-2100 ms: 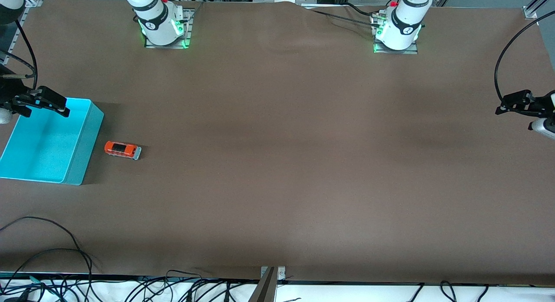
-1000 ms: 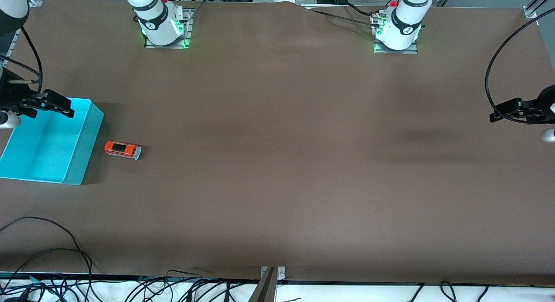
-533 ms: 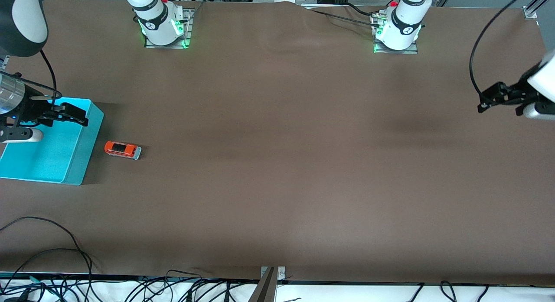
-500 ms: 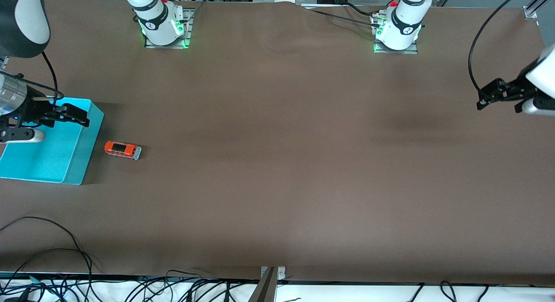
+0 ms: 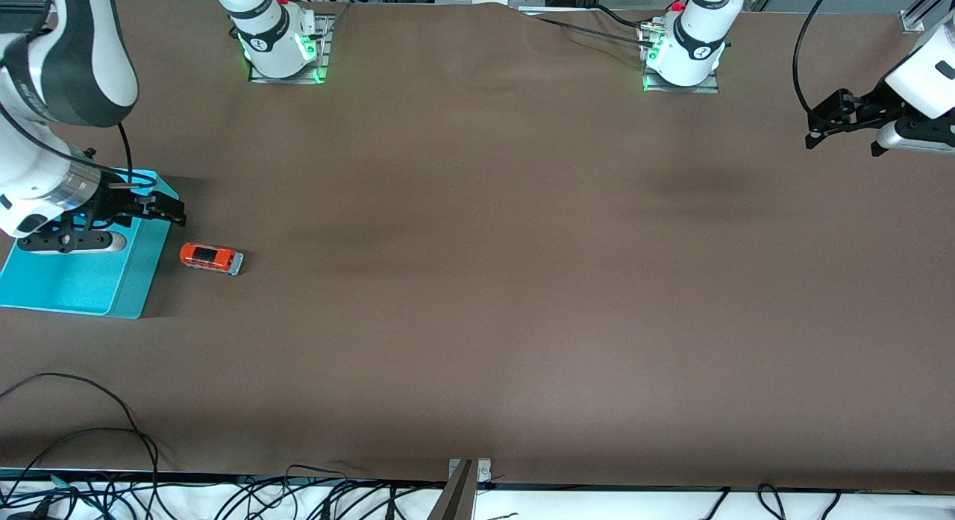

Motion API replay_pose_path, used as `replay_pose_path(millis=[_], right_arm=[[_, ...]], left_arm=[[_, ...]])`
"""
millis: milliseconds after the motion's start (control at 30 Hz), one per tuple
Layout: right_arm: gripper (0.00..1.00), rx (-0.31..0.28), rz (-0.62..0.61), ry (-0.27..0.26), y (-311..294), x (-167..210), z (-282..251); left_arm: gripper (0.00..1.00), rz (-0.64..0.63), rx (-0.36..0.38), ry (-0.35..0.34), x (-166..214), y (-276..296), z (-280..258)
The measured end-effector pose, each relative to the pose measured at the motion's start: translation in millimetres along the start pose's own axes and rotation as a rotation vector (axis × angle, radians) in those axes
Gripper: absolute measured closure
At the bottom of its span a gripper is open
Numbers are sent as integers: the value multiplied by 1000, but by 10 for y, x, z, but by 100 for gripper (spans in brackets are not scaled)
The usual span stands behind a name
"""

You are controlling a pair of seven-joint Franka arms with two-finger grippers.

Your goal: Wind up bus and store in blue box

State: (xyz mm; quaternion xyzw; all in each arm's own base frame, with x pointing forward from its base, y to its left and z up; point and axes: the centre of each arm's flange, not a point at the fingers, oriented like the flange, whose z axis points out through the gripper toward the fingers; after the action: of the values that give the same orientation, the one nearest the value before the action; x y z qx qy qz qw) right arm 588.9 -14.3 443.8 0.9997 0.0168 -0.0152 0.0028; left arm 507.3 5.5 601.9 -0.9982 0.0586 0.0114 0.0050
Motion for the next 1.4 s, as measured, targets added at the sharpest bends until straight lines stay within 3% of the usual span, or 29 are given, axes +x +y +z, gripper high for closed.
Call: replay_pose_path(millis=[400,700,1033,1400], right_arm=[[0,-3,4,59,2,-152,748],[0,-2,63,52,141,-266,1111],[0,1,368,14,173,-286,1482],[0,24,840,75,179,-191,1718]], left_arm=[[0,2,-4,-28,188,0,1],[0,5,-4,-33,257,20,-61],[0,4,-5,-43,337,11,-38],[0,3,-6,-44,339,8,-35]])
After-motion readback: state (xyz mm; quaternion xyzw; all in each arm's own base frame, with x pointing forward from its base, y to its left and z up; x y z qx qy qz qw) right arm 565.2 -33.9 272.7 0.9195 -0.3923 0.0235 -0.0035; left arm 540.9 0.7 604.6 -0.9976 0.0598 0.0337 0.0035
